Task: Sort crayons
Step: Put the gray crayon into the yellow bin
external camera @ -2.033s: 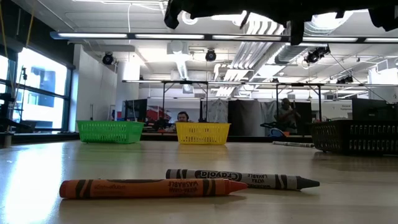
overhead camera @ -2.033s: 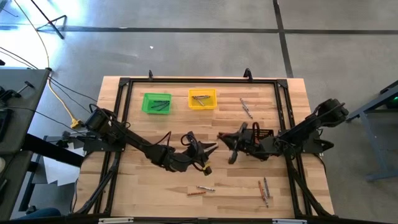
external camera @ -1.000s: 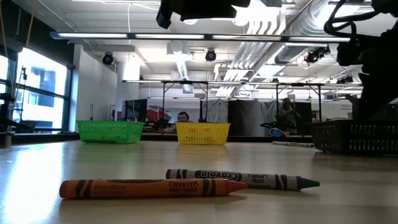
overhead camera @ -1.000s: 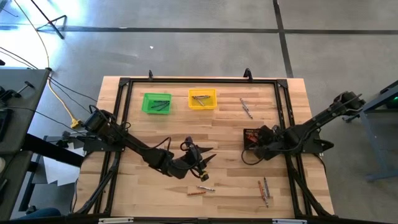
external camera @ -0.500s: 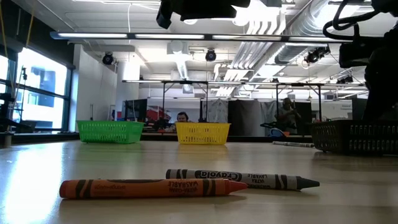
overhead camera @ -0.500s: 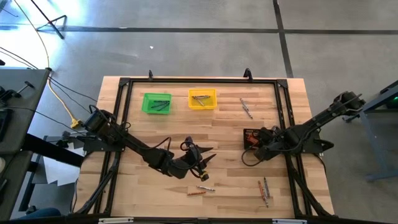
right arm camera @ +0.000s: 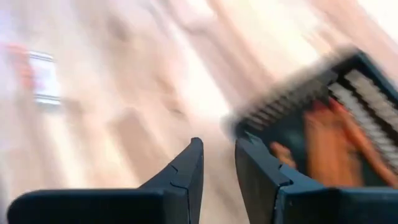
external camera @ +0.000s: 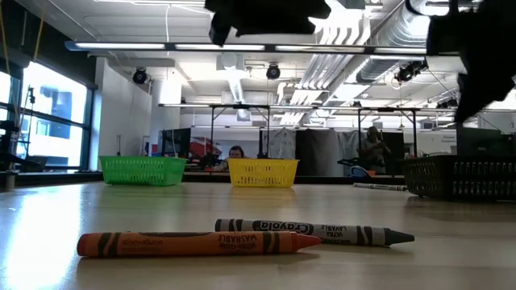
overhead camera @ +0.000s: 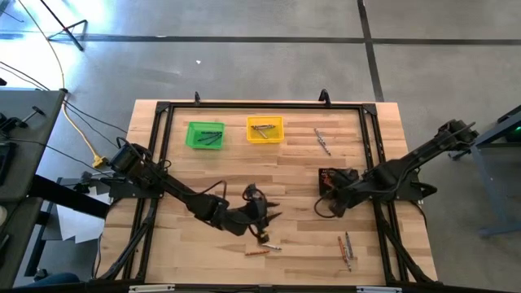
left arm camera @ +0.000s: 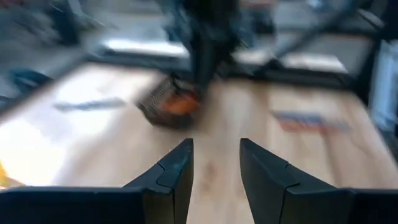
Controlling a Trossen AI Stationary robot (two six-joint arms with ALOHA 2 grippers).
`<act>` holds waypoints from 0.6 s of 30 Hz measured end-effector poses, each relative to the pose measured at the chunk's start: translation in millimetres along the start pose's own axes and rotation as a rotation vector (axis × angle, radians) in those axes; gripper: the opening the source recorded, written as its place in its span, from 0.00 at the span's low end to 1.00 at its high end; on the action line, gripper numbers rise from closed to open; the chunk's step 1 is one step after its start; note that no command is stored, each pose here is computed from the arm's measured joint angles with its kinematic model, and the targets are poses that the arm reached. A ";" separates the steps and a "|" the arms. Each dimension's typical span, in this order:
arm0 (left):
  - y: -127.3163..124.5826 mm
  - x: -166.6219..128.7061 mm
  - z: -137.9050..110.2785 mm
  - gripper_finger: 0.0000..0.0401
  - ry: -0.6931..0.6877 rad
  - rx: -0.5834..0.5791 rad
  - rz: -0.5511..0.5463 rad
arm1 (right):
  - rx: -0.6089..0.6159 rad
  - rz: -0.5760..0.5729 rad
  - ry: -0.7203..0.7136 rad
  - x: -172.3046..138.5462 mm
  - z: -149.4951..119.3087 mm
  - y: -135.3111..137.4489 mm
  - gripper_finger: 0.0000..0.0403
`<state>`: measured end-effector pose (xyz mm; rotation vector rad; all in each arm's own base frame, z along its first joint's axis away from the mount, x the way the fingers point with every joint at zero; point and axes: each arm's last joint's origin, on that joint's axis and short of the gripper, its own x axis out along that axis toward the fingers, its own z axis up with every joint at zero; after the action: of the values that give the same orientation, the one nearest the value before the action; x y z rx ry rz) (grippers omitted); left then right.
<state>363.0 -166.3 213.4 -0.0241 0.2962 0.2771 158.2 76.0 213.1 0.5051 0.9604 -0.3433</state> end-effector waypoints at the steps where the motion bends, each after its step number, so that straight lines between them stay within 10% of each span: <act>1: -0.3 -0.3 -3.6 0.29 0.043 -0.001 -0.039 | -0.008 0.042 -0.017 -2.3 4.0 5.6 0.22; 9: 5.3 -3.7 -32.6 0.29 0.432 -0.140 -0.214 | -0.131 0.158 -0.019 9.3 16.6 46.7 0.22; 18: -9.3 -10.1 -45.5 0.29 0.549 -0.221 -0.326 | -0.313 0.098 0.097 27.9 9.6 106.1 0.22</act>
<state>343.3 -180.9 172.7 -0.3674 0.7972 -0.0292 231.8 157.5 221.2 0.2831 1.0572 -0.0777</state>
